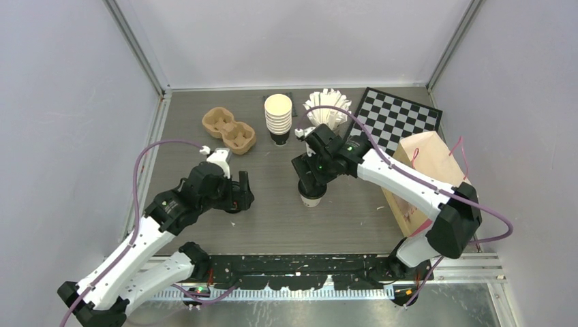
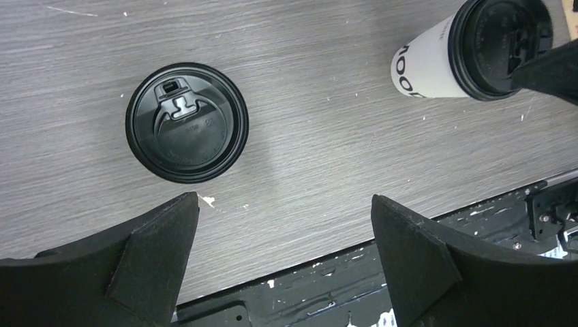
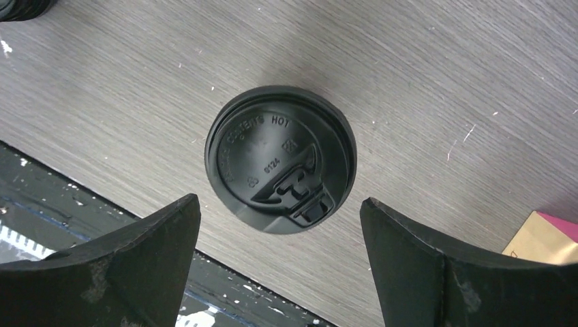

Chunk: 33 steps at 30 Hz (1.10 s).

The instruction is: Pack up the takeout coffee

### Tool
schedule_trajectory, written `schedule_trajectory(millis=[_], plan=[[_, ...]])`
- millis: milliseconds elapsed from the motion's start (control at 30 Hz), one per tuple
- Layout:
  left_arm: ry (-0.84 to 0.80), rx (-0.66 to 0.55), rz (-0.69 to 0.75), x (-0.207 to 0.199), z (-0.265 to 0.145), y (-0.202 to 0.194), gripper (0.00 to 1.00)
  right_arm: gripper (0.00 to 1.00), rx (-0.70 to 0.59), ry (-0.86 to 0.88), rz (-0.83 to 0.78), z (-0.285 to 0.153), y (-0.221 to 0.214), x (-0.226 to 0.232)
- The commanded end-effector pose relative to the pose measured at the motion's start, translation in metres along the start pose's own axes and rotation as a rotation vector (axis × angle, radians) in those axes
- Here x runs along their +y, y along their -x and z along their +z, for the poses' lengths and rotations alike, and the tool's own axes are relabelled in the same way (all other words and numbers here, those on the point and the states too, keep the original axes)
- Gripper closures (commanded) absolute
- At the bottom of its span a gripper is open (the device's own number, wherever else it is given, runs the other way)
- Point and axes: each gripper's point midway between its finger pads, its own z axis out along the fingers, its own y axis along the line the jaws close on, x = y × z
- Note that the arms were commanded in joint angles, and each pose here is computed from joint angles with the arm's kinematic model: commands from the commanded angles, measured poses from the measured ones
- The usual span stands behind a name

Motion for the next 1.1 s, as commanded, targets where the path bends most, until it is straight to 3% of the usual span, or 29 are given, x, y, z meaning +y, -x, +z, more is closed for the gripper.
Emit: schedule_trajectory(millis=[0, 433, 733, 1067], plan=[[-0.027, -0.064, 0.009, -0.002, -0.006, 0.009, 0.0, 0.09, -0.041, -0.027, -0.027, 0.0, 0.02, -0.003], [-0.01, -0.077, 0.005, 0.003, -0.009, 0.008, 0.0, 0.08, 0.014, -0.011, -0.048, 0.022, 0.015, 0.002], [0.008, -0.064, 0.008, 0.005, -0.005, 0.007, 0.0, 0.19, 0.04, -0.058, -0.046, 0.025, 0.01, -0.007], [0.017, -0.065, 0.006, 0.007, -0.005, 0.007, 0.0, 0.22, 0.051, -0.098, -0.022, 0.028, 0.008, -0.023]])
